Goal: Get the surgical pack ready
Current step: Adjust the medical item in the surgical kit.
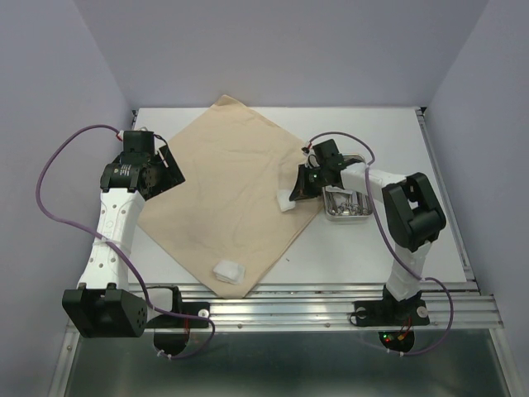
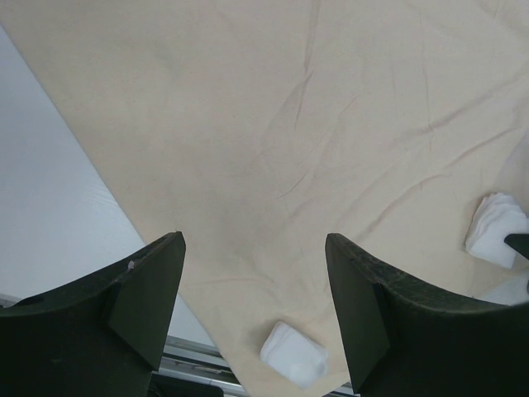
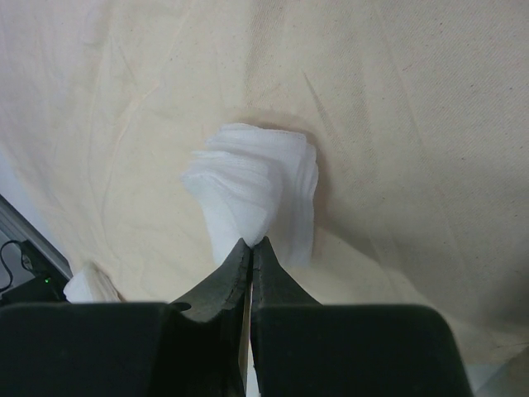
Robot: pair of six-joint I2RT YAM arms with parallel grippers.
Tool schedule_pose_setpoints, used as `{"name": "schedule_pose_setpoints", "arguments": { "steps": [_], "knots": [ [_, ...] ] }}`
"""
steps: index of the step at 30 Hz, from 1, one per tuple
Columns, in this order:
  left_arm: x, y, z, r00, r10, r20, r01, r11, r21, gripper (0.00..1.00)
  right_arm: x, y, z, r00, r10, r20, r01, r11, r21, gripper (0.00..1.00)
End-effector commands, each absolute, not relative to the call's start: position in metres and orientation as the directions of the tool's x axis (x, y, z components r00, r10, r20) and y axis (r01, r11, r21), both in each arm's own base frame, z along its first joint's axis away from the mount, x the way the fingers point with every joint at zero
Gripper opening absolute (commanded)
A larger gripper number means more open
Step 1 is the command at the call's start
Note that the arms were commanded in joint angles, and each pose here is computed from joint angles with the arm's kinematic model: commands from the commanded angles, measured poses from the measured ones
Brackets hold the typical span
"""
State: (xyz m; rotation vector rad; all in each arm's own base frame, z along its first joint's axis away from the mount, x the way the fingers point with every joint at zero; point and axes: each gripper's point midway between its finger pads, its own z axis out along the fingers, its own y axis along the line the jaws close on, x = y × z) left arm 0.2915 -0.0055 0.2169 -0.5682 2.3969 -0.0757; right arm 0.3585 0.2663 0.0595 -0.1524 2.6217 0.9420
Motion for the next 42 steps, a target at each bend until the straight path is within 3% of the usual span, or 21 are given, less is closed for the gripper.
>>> {"name": "schedule_pose_setpoints", "arguments": {
  "steps": [1, 4, 6, 14, 16, 26, 42],
  "knots": [
    [0.295, -0.004, 0.222, -0.664, -0.425, -0.615, -0.383, 0.900, -0.208, 0.80, 0.367, 0.263, 0.059, -0.921, 0.018, -0.390, -0.229, 0.783, 0.578, 0.02],
    [0.295, -0.004, 0.222, -0.665, -0.424, -0.615, -0.381, 0.901, -0.208, 0.80, 0.370, 0.261, 0.060, -0.916, 0.024, -0.401, -0.226, 0.795, 0.563, 0.19],
    [0.295, -0.004, 0.222, -0.664, -0.424, -0.616, -0.381, 0.901, -0.209, 0.80, 0.372, 0.260, 0.065, -0.909, 0.028, -0.417, -0.231, 0.798, 0.557, 0.35],
    [0.294, -0.005, 0.221, -0.666, -0.424, -0.614, -0.378, 0.901, -0.213, 0.80, 0.371, 0.253, 0.073, -0.896, 0.039, -0.443, -0.229, 0.814, 0.534, 0.42],
    [0.294, -0.005, 0.222, -0.664, -0.425, -0.615, -0.378, 0.901, -0.215, 0.80, 0.371, 0.252, 0.072, -0.896, 0.043, -0.442, -0.223, 0.818, 0.530, 0.50],
    [0.294, -0.005, 0.221, -0.665, -0.427, -0.613, -0.380, 0.900, -0.214, 0.80, 0.366, 0.252, 0.055, -0.914, 0.028, -0.405, -0.213, 0.817, 0.535, 0.56],
    [0.294, -0.005, 0.223, -0.662, -0.427, -0.616, -0.379, 0.900, -0.216, 0.80, 0.354, 0.265, 0.024, -0.945, 0.045, -0.324, -0.175, 0.768, 0.616, 0.56]
  ]
}}
